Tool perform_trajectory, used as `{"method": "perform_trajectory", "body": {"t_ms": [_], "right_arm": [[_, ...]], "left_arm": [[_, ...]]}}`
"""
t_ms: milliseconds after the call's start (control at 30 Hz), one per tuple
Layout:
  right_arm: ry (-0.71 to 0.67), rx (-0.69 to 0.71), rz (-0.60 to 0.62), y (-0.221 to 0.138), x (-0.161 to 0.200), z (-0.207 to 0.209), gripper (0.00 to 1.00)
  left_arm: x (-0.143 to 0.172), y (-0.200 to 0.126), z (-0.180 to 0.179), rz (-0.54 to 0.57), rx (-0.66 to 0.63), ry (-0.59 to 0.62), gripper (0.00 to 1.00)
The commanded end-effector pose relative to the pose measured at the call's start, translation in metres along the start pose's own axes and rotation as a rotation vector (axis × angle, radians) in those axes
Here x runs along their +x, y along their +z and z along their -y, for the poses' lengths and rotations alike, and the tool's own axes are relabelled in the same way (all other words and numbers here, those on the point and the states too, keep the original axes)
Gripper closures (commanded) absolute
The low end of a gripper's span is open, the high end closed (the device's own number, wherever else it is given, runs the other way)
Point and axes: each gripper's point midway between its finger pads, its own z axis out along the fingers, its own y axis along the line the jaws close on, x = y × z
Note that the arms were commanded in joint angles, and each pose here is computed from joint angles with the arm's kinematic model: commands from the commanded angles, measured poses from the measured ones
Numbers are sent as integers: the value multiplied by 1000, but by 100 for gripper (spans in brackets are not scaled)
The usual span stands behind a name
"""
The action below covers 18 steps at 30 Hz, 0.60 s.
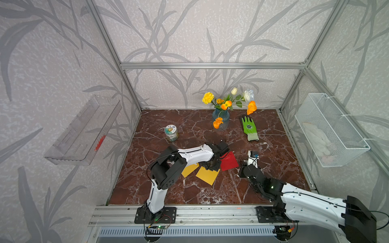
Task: Seal the envelope with a glue stick
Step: Seal the envelope at the center of the board.
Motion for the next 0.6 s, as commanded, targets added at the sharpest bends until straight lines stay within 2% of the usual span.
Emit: {"method": "perform_trajectory", "body": {"t_ms": [0,200,567], "right_arm": [[10,22,21,-2,-4,7,100],[18,17,39,-6,-8,8,100],[-6,-15,28,-6,-17,-7,100]], "left_arm": [[69,76,-4,-281,-15,32,91],[62,67,12,-278,118,-1,91],[-16,-19,26,-21,364,-108,87]]}}
